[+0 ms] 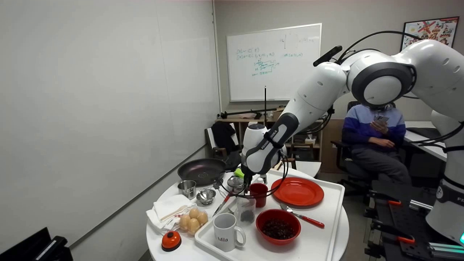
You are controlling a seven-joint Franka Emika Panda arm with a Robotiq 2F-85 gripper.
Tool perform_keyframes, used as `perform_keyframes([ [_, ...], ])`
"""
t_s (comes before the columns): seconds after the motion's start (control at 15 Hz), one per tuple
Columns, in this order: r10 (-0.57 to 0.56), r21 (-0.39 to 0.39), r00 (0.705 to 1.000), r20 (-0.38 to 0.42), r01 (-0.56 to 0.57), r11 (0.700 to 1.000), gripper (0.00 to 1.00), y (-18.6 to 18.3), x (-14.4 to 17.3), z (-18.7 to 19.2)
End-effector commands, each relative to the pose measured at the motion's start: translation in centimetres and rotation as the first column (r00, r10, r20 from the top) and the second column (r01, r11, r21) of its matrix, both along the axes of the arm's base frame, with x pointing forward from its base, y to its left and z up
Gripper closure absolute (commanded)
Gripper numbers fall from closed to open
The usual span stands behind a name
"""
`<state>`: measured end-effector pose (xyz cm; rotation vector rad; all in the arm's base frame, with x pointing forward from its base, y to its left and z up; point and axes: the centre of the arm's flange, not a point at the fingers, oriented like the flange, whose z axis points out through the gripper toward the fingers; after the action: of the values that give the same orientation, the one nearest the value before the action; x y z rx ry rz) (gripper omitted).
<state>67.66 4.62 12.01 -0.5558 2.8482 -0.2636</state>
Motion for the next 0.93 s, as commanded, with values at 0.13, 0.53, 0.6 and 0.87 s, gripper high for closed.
perform_keyframes([
  [0.13,0.015,0.020,1.000,0.001,-0.015,1.000,0.55,-1.7,0.7,-0.4],
  [0.53,0.050,0.057,0.998,-0.032,-0.048,0.997,0.11,-1.4,-0.3,0.1],
  [0.6,0.053,0.061,0.998,-0.044,-0.051,0.997,0.04,-1.3,-0.5,0.6],
  [0.87,0.098,0.092,0.994,-0.045,-0.094,0.991,0.00,-0.6,-1.6,3.3],
])
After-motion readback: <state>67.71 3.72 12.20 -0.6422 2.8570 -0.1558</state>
